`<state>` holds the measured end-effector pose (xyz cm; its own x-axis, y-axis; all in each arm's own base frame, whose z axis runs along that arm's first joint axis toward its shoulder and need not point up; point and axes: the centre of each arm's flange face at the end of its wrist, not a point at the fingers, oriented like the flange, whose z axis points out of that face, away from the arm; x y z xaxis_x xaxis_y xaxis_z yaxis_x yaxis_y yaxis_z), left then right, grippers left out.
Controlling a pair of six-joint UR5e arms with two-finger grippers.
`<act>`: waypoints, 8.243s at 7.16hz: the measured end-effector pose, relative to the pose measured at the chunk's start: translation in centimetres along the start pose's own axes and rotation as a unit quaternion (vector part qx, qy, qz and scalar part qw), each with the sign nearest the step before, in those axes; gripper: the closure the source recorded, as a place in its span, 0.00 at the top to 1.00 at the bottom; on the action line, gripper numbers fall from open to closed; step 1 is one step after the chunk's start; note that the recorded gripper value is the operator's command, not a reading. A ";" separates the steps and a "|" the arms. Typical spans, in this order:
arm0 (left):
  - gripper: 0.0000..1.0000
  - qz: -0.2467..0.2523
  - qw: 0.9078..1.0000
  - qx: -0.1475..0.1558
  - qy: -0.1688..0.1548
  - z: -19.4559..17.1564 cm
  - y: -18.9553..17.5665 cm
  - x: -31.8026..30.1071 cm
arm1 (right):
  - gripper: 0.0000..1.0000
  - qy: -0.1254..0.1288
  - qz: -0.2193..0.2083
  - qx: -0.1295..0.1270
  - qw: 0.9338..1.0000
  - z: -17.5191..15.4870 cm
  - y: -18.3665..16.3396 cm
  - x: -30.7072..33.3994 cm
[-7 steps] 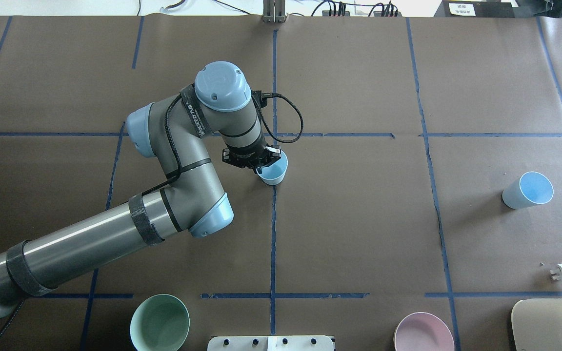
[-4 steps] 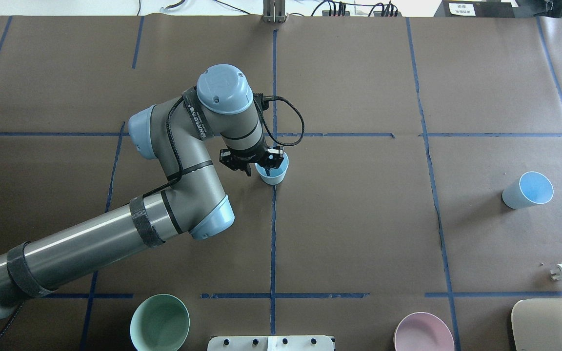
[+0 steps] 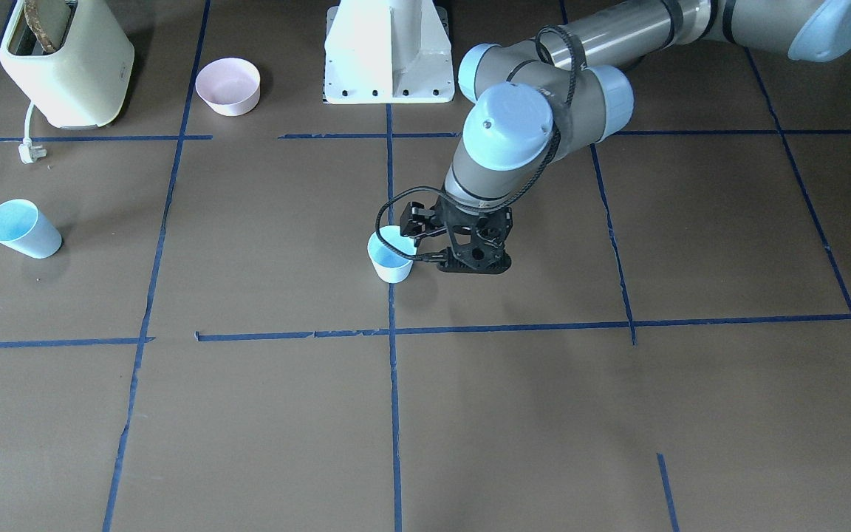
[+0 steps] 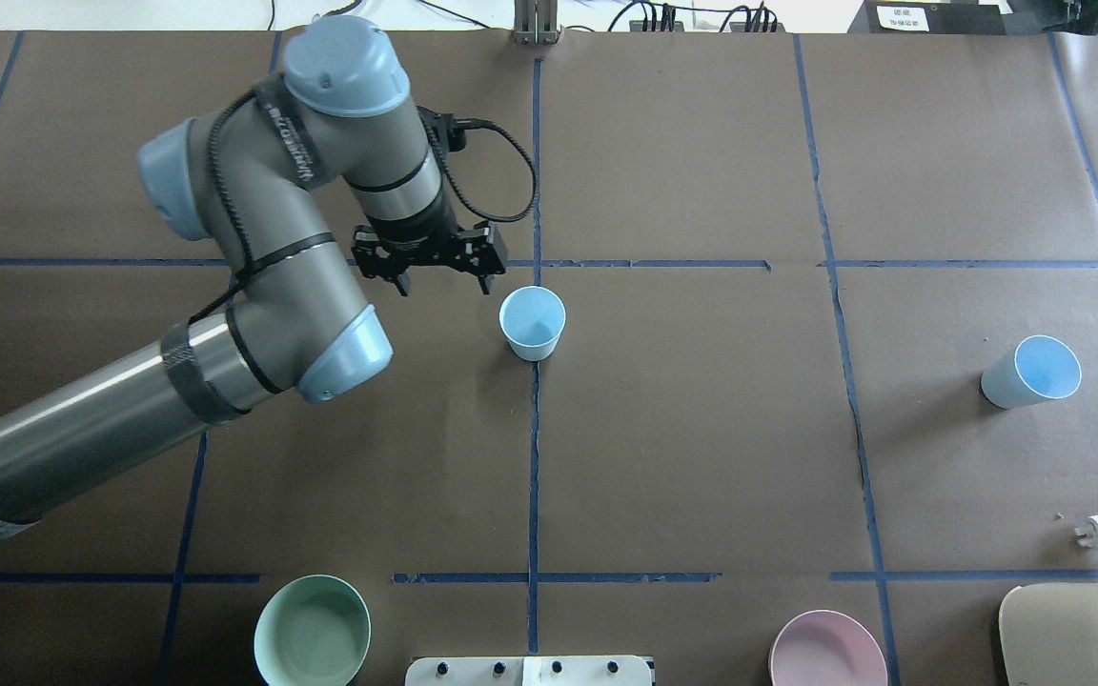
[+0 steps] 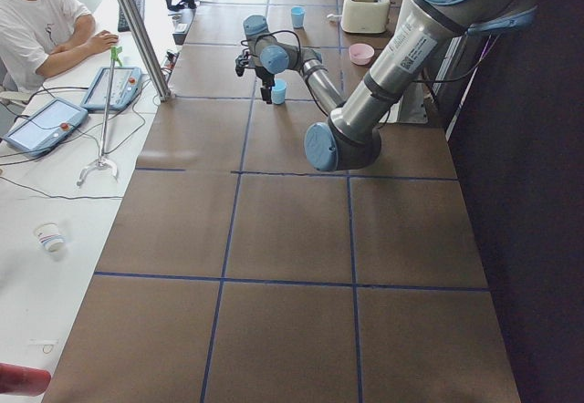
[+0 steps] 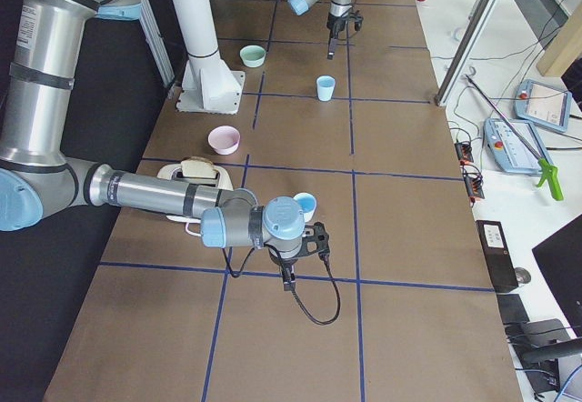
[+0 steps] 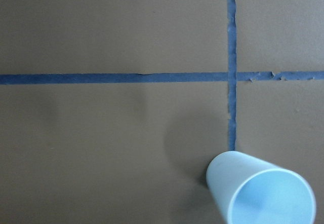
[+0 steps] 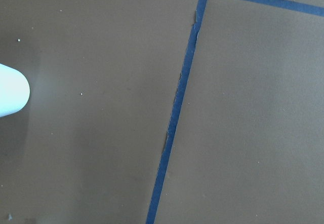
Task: Stack blue cups with both arms
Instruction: 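Open the left gripper and withdraw the left arm from the cup, then lower the right gripper onto the other light blue cup and grasp it, then carry the held cup with the right gripper over the center cup and lower it in, then open the right gripper and lift it away from the stacked cups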
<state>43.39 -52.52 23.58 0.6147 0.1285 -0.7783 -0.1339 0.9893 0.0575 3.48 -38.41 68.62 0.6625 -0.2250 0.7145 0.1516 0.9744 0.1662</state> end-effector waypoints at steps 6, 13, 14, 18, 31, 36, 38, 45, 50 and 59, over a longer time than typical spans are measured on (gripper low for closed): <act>1.00 0.105 0.993 0.019 -0.049 -12.8 10.1 -53.0 | 1.00 0.001 0.005 0.016 1.000 -0.9 -5.4 -3.1; 1.00 -0.008 0.999 0.032 -0.025 -13.1 20.8 -63.7 | 1.00 -0.004 0.064 0.056 0.996 4.2 -9.2 -17.0; 1.00 -0.008 0.999 0.032 -0.025 -13.1 20.8 -63.7 | 1.00 0.002 0.066 0.053 0.996 5.1 -8.6 -17.3; 1.00 -0.008 0.999 0.032 -0.025 -13.1 20.8 -63.7 | 0.47 0.016 0.069 0.015 0.997 9.1 -7.0 -16.6; 1.00 -0.007 0.999 0.033 -0.026 -13.3 20.7 -63.6 | 0.00 -0.006 0.120 0.015 0.993 0.5 -18.2 -36.5; 1.00 -0.008 0.999 0.033 -0.026 -13.3 20.7 -63.6 | 0.00 -0.008 0.254 0.016 0.967 -0.3 -25.3 -70.4; 1.00 -0.008 0.999 0.033 -0.026 -13.3 20.7 -63.6 | 0.00 -0.001 0.270 0.022 0.962 0.6 -25.9 -74.0; 1.00 -0.008 0.999 0.033 -0.026 -13.2 20.8 -63.7 | 0.00 -0.001 0.269 0.041 0.962 3.7 -25.6 -74.8; 1.00 -0.008 0.999 0.033 -0.026 -13.2 20.8 -63.6 | 1.00 0.001 0.263 0.052 0.963 3.9 -25.6 -74.7; 1.00 -0.008 0.999 0.028 -0.026 -12.8 20.5 -64.1 | 1.00 0.010 0.103 0.001 0.995 1.2 -27.7 -48.3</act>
<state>-8.73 -41.39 66.64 0.6564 0.1148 -0.7456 -0.0812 0.9934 0.0815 -33.59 -54.57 30.33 0.6945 -0.0203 0.7192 0.0095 0.9998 0.0190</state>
